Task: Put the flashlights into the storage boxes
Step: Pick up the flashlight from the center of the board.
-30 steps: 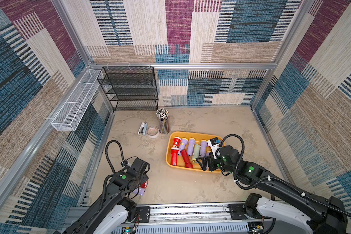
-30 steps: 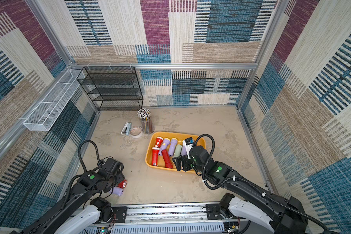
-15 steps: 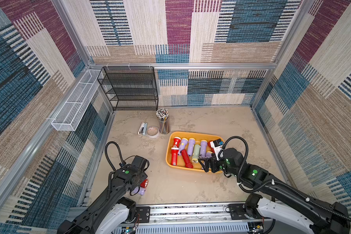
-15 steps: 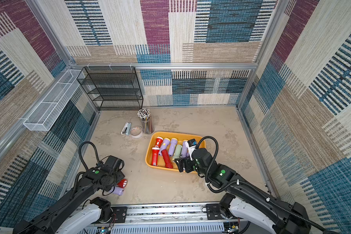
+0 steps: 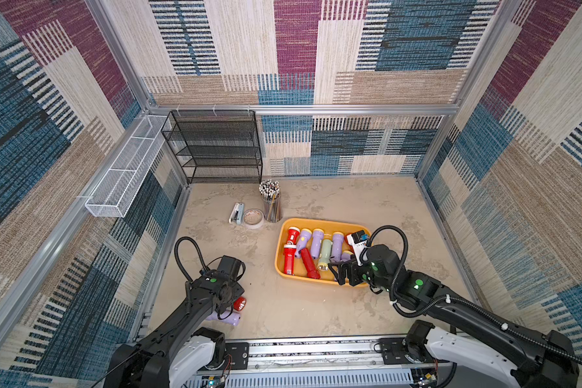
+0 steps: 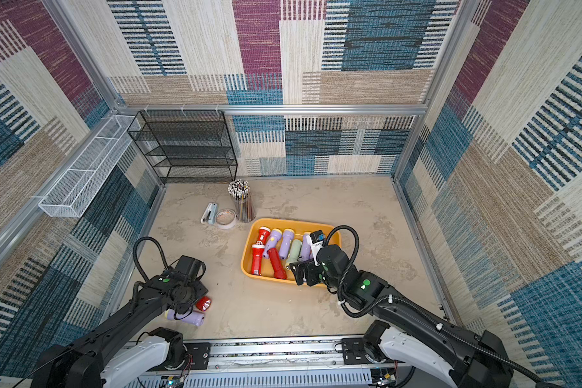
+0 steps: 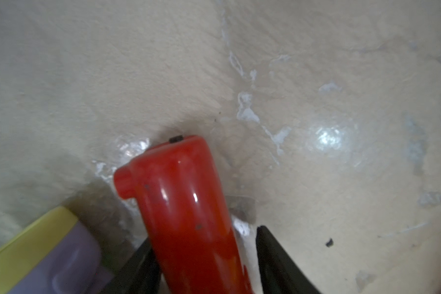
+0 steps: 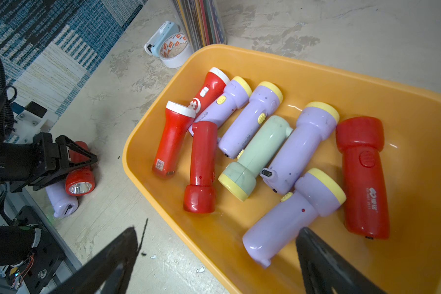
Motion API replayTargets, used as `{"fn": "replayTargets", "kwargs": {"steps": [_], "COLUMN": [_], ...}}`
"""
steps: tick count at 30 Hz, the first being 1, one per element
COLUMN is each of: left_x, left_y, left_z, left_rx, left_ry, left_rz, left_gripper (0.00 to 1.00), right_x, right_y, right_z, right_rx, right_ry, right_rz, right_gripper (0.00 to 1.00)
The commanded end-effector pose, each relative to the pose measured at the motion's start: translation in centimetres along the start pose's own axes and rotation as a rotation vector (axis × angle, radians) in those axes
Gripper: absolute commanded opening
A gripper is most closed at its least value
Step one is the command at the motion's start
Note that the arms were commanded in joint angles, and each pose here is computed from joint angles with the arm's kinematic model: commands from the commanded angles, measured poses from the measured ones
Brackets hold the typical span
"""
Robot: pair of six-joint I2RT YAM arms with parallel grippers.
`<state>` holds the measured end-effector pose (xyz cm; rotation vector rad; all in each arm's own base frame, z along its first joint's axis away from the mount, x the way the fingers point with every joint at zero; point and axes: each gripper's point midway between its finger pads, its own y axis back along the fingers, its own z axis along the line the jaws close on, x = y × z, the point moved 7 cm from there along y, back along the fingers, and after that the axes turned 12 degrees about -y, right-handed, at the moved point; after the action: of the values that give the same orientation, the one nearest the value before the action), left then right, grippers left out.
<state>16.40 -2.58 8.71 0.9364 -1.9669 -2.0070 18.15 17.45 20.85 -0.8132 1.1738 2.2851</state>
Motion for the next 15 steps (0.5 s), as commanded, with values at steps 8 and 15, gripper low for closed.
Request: {"fn": "replayTargets", "kwargs": {"steps": [8,15], "left_x": [-0.5,-1.4], "left_y": [-1.2,0.6], "left_z": [-1.9,-3.1], "left_rx": [0.095,0.156], "left_ry": [-0.079,-0.122], "left_rz": [0.034,0.038], "left_gripper": [0.29,0.23], "right_x": [-1.1,-1.6], "right_y": [-0.1,-0.5], "right_z": [0.4,0.8], "right_rx": [0.018,0.018], "right_ry": [-0.009,-0.006], "right_rz": [-0.036,-0.035], "right_gripper": [1.00,1.00]}}
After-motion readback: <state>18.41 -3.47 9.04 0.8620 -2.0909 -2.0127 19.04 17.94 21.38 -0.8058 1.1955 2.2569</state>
